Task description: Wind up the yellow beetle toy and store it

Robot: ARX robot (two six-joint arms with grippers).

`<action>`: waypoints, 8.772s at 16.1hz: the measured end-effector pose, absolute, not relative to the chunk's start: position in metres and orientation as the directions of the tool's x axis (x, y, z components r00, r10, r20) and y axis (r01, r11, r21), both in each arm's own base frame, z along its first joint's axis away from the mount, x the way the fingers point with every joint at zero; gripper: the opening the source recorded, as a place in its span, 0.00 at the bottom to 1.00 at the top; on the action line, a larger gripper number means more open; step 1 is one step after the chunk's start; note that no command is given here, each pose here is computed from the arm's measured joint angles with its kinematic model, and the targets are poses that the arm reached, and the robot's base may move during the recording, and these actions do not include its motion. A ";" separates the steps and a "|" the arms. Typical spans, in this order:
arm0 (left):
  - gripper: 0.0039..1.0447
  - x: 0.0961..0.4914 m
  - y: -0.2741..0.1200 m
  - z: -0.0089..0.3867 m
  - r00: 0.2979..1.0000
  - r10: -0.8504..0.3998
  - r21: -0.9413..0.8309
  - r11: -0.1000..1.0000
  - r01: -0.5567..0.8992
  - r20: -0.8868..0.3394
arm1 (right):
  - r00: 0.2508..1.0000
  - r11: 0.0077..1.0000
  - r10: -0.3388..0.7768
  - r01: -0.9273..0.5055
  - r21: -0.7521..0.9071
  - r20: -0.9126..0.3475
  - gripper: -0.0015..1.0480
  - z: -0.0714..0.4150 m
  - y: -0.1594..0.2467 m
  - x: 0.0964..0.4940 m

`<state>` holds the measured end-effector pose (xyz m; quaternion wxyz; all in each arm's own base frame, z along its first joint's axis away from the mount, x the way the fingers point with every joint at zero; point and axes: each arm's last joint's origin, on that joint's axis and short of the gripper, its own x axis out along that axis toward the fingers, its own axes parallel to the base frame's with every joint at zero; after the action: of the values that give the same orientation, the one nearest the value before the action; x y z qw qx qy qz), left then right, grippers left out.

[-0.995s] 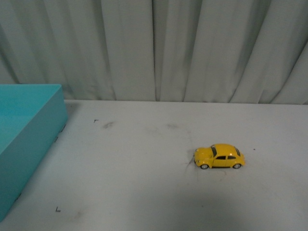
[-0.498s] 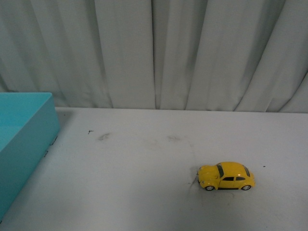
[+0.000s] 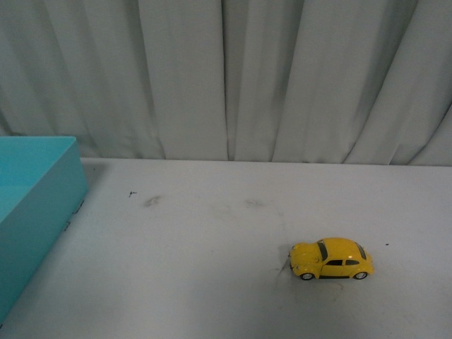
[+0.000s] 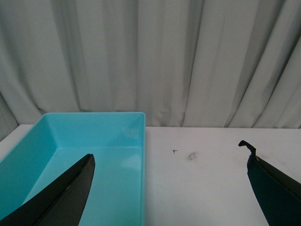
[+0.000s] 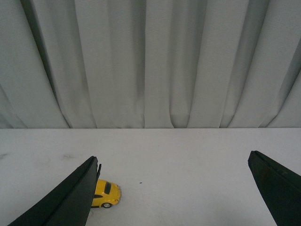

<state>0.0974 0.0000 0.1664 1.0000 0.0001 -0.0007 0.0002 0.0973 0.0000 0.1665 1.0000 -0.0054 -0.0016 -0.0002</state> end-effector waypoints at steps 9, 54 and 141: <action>0.94 0.097 0.000 0.166 1.000 0.000 0.000 1.000 0.000 0.001 | 1.000 1.000 0.000 0.000 -0.010 0.003 0.94 0.167 0.000 0.097; 0.94 0.097 0.000 0.166 1.000 0.000 0.000 1.000 0.000 0.001 | 0.086 -0.062 0.705 -0.981 -0.183 -0.704 0.40 0.049 0.034 0.407; 0.94 0.097 0.000 0.166 1.000 0.000 0.000 1.000 0.000 0.001 | 1.000 1.000 0.001 -0.001 -0.015 -0.001 0.02 0.167 0.000 0.135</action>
<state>0.0974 -0.0001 0.1664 1.0000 0.0001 -0.0005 -0.0002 0.1350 0.0000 0.1665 1.0000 -0.0075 0.0003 0.0004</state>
